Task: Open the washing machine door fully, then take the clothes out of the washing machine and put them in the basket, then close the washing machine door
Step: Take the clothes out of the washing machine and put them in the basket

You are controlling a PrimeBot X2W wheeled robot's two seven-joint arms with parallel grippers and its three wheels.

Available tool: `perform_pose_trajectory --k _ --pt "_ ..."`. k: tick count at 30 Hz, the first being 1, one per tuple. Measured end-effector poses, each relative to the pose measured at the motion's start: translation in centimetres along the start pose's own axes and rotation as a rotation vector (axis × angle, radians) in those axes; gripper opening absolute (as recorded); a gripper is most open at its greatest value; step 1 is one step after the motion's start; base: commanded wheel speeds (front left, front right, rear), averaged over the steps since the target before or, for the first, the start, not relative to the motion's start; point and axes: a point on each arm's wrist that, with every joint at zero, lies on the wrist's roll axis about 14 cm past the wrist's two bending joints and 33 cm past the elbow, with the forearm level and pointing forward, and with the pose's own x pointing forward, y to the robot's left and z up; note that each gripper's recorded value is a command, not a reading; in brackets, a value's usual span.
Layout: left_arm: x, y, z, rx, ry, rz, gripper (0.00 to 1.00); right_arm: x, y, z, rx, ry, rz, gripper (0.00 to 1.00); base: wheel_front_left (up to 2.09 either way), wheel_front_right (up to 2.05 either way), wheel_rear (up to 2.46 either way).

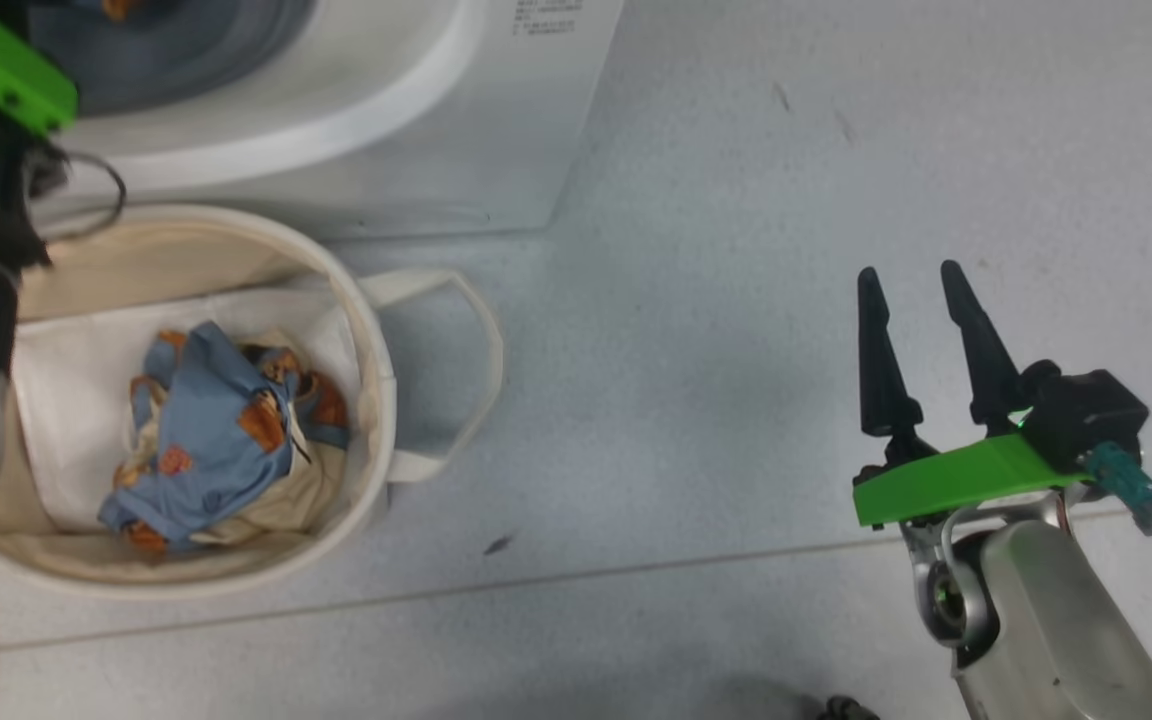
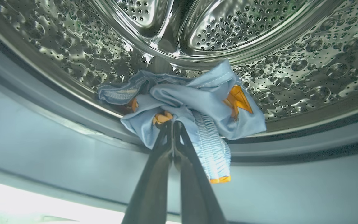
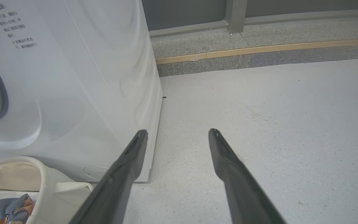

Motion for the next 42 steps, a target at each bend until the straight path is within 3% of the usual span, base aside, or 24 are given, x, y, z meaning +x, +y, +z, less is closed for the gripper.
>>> perform_pose_trajectory --k 8,24,34,42 --pt "-3.5 0.6 0.5 0.014 -0.056 0.005 0.0 -0.9 1.1 1.8 0.009 -0.035 0.025 1.0 0.0 0.0 0.0" --pt "-12.0 -1.5 2.9 0.014 -0.257 -0.111 0.0 -3.9 3.4 4.1 0.043 -0.082 0.067 1.0 0.0 0.0 0.0" --pt "-18.0 -1.6 2.6 0.073 -0.315 -0.167 0.0 -5.2 4.9 4.7 0.056 -0.097 0.1 1.0 0.0 0.0 0.0" --pt "-21.9 -1.0 -0.3 0.066 -0.307 -0.147 0.0 -5.8 5.6 4.9 0.066 -0.102 0.115 1.0 0.0 0.0 0.0"
